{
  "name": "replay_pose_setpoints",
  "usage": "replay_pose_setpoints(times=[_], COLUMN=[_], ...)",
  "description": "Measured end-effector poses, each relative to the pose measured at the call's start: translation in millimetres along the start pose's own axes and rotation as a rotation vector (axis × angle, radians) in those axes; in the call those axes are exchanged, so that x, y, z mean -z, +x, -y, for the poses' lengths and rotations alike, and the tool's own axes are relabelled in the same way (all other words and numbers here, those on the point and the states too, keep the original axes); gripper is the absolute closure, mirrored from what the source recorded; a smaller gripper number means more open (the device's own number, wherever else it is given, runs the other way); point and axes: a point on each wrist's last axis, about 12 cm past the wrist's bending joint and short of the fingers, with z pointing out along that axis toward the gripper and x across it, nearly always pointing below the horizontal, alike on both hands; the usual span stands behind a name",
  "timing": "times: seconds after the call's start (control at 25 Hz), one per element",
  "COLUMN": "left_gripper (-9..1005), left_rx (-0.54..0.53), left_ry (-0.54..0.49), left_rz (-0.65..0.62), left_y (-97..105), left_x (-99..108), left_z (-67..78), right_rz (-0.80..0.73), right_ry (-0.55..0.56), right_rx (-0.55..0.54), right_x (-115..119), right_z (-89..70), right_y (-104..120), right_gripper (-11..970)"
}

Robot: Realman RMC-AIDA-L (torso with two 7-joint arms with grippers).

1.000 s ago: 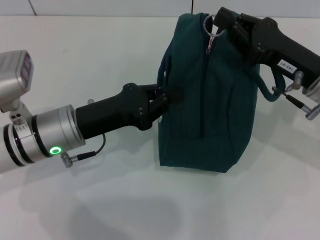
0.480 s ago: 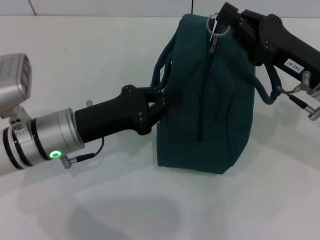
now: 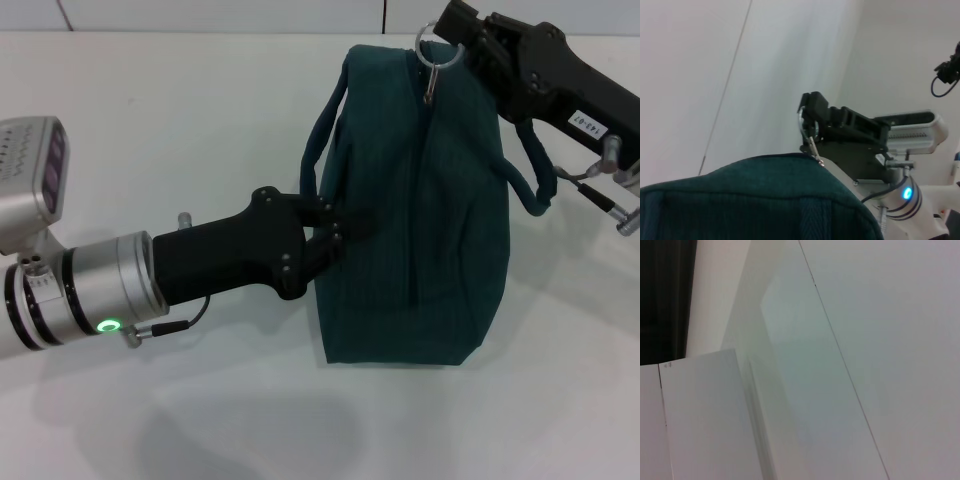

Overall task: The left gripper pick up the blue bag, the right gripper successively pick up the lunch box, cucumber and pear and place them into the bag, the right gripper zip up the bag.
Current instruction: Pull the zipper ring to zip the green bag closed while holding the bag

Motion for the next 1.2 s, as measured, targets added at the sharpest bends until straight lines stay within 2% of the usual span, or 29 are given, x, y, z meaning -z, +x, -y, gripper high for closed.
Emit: replay_pose_setpoints(times=[0.6,1.2], left_gripper=[928,923], left_rx=[-0.079,-0.082], left_ry=[0.053,0.043], left_rz=[0.014,0.012], left_y=[-1,1], left_x=[0,3], left_z=[6.3,6.9], right_rz=[-0.046,-0.042], right_ry=[0.068,0.059], right_rx=[-0.039,-0.036], right_x=[-2,-6], right_z=[9.2,10.7], right_y=[4,1], right_gripper=[948,948])
